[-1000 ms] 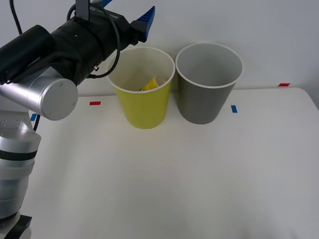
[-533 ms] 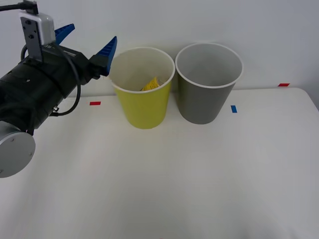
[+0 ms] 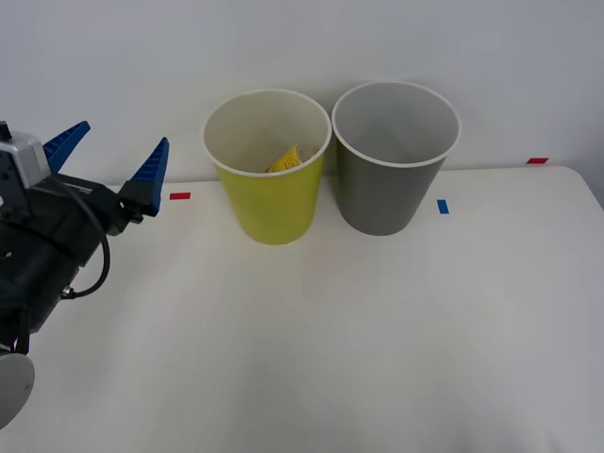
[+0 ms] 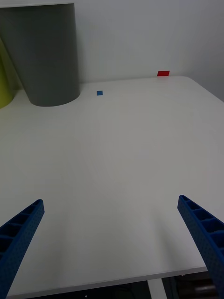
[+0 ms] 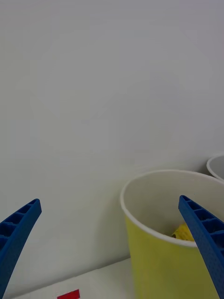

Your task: Put cans in the gray bin and PET bottles in the light green bin.

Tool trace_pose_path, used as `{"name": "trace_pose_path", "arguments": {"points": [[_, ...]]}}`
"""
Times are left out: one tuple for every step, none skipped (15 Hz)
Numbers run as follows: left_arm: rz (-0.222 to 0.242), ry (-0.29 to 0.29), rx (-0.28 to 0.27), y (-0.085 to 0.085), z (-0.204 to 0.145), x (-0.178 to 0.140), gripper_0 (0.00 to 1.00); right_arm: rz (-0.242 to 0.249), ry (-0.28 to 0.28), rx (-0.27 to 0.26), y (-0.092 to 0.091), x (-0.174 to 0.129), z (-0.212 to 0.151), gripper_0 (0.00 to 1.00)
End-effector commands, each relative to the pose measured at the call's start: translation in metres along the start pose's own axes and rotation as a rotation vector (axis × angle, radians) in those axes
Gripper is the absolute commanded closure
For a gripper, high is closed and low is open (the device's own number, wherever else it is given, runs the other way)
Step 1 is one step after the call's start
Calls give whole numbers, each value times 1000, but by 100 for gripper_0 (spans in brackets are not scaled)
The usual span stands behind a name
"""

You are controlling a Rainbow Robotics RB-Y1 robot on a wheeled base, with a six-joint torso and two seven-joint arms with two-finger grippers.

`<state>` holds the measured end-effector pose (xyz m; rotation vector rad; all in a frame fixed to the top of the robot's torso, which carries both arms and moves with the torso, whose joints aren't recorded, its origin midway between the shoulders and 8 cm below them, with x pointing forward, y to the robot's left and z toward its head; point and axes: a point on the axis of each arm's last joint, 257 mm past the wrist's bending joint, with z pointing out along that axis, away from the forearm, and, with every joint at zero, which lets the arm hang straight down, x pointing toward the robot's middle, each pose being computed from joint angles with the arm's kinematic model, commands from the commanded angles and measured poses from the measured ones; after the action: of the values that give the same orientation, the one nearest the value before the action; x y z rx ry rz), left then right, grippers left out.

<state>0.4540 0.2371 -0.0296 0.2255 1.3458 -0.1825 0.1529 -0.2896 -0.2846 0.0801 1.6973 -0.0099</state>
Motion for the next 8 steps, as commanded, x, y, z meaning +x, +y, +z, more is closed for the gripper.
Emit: {"name": "trace_pose_path", "arguments": {"points": [[-3, 31, -38, 12, -30, 24, 0, 0, 0, 0, 0, 0, 0, 0], [-7, 50, -49, 15, -38, 33, 1, 0, 0, 0, 0, 0, 0, 0], [-11, 60, -56, 16, -45, 39, 1, 0, 0, 0, 0, 0, 0, 0], [-11, 73, -64, 17, -54, 47, 1, 0, 0, 0, 0, 0, 0, 0], [-21, 74, -73, 14, -66, 54, 2, 0, 0, 0, 0, 0, 0, 0], [-27, 77, -78, 12, -76, 59, 3, 0, 0, 0, 0, 0, 0, 0], [-25, 81, -88, 13, -84, 64, 3, 0, 0, 0, 0, 0, 0, 0], [-25, 87, -97, 12, -94, 69, 3, 0, 0, 0, 0, 0, 0, 0]]}}
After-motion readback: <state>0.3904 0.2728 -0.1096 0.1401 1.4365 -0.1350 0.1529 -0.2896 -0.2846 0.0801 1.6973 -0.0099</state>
